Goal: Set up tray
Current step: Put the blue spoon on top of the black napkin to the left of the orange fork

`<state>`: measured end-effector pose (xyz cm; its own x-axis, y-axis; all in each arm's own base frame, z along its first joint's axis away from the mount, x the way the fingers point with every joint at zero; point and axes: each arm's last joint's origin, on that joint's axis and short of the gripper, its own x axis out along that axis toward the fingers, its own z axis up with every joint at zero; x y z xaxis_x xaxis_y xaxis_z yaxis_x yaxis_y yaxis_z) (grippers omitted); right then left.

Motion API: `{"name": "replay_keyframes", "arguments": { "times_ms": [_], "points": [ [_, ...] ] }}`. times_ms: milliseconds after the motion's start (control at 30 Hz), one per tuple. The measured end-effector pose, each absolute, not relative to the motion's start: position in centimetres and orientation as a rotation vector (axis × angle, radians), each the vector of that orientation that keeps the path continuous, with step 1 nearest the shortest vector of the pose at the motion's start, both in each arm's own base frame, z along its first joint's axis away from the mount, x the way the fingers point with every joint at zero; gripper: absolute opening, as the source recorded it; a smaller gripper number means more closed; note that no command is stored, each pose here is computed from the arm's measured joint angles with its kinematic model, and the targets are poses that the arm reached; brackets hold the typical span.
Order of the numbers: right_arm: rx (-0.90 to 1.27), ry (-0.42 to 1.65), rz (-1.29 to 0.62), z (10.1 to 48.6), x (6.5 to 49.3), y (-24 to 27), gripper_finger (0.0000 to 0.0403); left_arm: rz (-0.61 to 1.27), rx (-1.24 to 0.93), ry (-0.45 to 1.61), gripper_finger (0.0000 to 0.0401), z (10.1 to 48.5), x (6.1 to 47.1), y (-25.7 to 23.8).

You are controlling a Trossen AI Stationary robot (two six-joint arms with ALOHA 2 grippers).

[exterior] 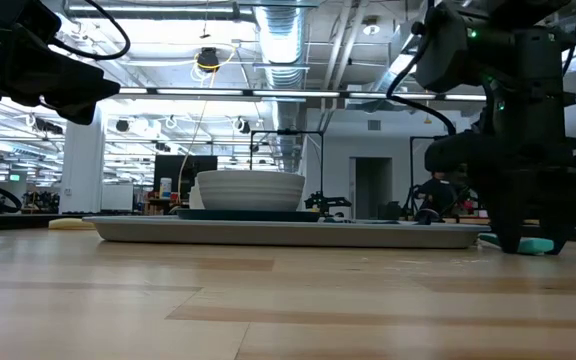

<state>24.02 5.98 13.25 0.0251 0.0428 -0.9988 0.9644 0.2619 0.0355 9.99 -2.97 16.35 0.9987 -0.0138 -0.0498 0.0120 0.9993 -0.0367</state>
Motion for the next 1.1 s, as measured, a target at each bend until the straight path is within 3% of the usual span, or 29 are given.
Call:
{"name": "replay_keyframes", "arguments": {
  "times_ms": [133,367,1100],
  "points": [
    [1.069,1.326,-0.997,13.2,24.0,5.8,0.0168,-0.013,-0.037,0.05,0.0135,16.3,10.0,-3.0],
    [1.112,1.307,-1.055,13.2,23.8,5.8,0.005,-0.013,-0.037,0.05,0.0135,16.3,10.0,-3.0],
    [1.159,1.286,-1.24,13.7,22.8,5.0,0.0052,-0.012,-0.036,0.05,0.0135,16.3,10.0,-3.0]
  ]
}}
